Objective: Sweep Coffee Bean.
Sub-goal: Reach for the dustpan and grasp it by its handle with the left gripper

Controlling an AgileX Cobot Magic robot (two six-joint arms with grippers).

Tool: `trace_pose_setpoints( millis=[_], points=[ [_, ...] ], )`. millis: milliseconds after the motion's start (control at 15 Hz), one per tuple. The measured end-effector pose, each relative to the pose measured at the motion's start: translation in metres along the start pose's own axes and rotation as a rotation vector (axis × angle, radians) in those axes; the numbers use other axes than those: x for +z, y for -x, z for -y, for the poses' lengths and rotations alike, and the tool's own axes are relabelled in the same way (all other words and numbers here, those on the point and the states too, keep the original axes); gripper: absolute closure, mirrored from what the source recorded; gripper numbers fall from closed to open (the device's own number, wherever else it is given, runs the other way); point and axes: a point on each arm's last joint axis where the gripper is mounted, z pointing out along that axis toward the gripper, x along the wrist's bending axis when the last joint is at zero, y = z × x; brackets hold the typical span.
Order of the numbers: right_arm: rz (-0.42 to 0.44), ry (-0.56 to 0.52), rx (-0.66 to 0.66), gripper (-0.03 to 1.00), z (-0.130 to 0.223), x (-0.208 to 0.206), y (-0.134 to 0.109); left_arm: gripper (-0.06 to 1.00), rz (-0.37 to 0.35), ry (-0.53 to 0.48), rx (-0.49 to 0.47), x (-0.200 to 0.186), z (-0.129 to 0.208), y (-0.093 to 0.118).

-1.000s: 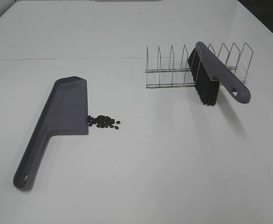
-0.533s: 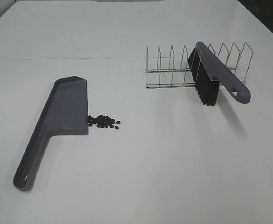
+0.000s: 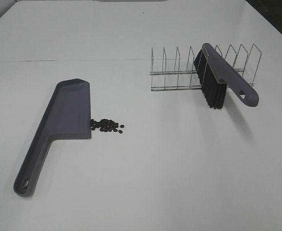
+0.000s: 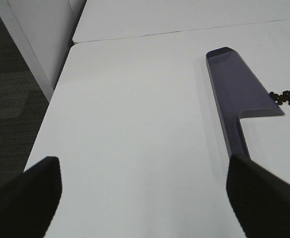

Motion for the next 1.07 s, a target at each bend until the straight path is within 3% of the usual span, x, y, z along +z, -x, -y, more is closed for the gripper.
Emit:
trace_pose_setpoints(
  millis=[333, 600, 667, 1067],
  points=[
    [0.005, 0.042, -0.002, 0.09, -0.005, -0.002, 0.000, 0.10, -0.001, 0.018, -0.050, -0.007, -0.012, -0.001],
    [0.022, 0.133, -0.008, 0.09, -0.014, -0.006, 0.002, 0.10, 0.006, -0.112, -0.060, 0.013, -0.025, -0.002],
    [0.022, 0.117, -0.008, 0.09, -0.018, -0.002, 0.002, 0.10, 0.010, -0.178, -0.063, 0.026, -0.030, -0.003],
    [0.020, 0.080, -0.008, 0.09, -0.027, 0.008, 0.003, 0.10, 0.015, -0.299, -0.069, 0.055, -0.040, -0.003]
  ],
)
